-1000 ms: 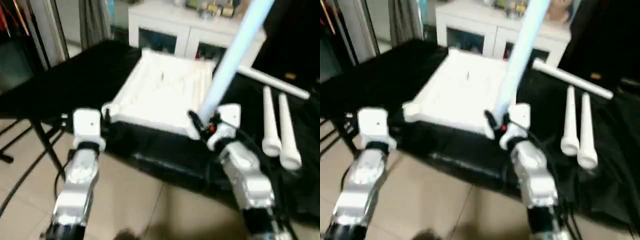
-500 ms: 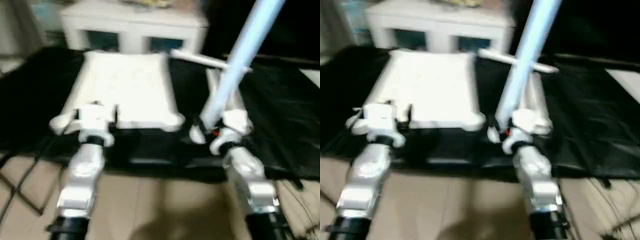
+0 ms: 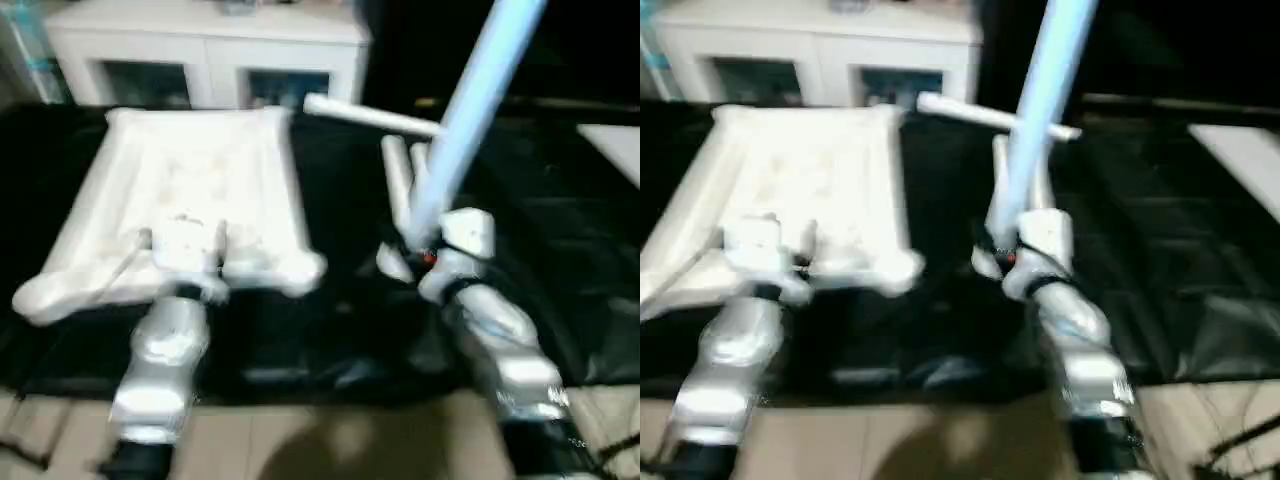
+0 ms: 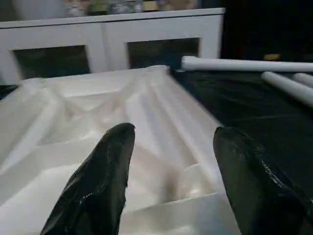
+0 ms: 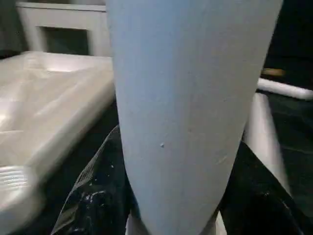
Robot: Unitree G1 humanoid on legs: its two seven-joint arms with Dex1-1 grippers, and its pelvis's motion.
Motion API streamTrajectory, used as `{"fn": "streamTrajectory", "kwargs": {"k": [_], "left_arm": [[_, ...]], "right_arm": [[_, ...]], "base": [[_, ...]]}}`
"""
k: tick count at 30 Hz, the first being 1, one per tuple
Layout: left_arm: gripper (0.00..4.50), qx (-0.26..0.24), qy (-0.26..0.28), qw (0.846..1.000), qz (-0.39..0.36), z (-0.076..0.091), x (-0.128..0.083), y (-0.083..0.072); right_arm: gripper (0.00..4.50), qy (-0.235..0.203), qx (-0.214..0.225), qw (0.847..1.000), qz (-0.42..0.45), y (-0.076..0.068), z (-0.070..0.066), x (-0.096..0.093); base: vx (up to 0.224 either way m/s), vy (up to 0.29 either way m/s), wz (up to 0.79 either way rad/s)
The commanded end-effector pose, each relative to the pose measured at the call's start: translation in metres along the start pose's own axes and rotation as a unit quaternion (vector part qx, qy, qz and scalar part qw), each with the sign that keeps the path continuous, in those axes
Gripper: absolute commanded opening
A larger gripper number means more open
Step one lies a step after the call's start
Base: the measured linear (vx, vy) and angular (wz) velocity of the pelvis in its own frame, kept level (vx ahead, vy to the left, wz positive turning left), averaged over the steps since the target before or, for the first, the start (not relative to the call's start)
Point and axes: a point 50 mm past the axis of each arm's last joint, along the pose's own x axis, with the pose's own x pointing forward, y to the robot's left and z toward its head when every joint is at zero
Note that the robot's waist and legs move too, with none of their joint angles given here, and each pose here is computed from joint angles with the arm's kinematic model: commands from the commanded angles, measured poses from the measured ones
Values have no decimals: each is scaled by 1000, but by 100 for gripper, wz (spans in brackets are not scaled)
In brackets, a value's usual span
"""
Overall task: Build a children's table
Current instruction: Pick table leg, then insert table leg to table base
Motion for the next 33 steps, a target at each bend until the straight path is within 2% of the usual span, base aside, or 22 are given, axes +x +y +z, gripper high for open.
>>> {"fn": "streamTrajectory", "kwargs": {"k": [1,9,12,17,18,20,21,23,25,26,28,30,33], "left_arm": [[295,9,-7,1000,25,4,-1,14],[295,12,-7,999,32,4,-4,18],[295,17,-7,999,35,4,-5,20],[295,17,-17,999,29,6,-4,25],[295,18,-17,1000,15,7,-3,24],[295,2,-33,996,-84,9,-4,16],[322,2,-33,996,-84,9,-4,16],[332,-6,-40,985,-168,9,-8,12],[356,2,-23,961,-276,7,-16,9],[356,5,-16,953,-301,6,-18,8],[378,14,13,928,-372,3,-22,11],[388,32,51,894,-444,1,-23,14],[388,58,92,853,-511,0,-22,15]], "right_arm": [[187,-20,-2,999,30,15,9,9],[187,-9,-19,997,75,26,8,12],[187,-9,24,996,85,30,5,11],[187,-10,23,994,103,35,3,8],[187,-10,24,994,104,35,3,7],[187,-13,34,994,105,35,2,5],[187,-13,34,994,105,35,2,5],[187,-18,41,993,113,36,4,4],[187,-23,45,991,126,36,6,2],[187,-25,43,990,129,36,7,2],[187,-29,46,987,148,35,10,1],[187,-33,44,984,170,33,14,0],[187,-34,41,980,193,30,18,-1]], "base": [[113,-55,-10],[155,30,9],[105,-68,47],[141,3,10],[196,73,4],[144,51,0],[-102,39,-4],[-133,32,-1],[-79,6,11],[0,0,0],[-78,-34,2],[-84,-31,3],[-86,-20,4]]}}
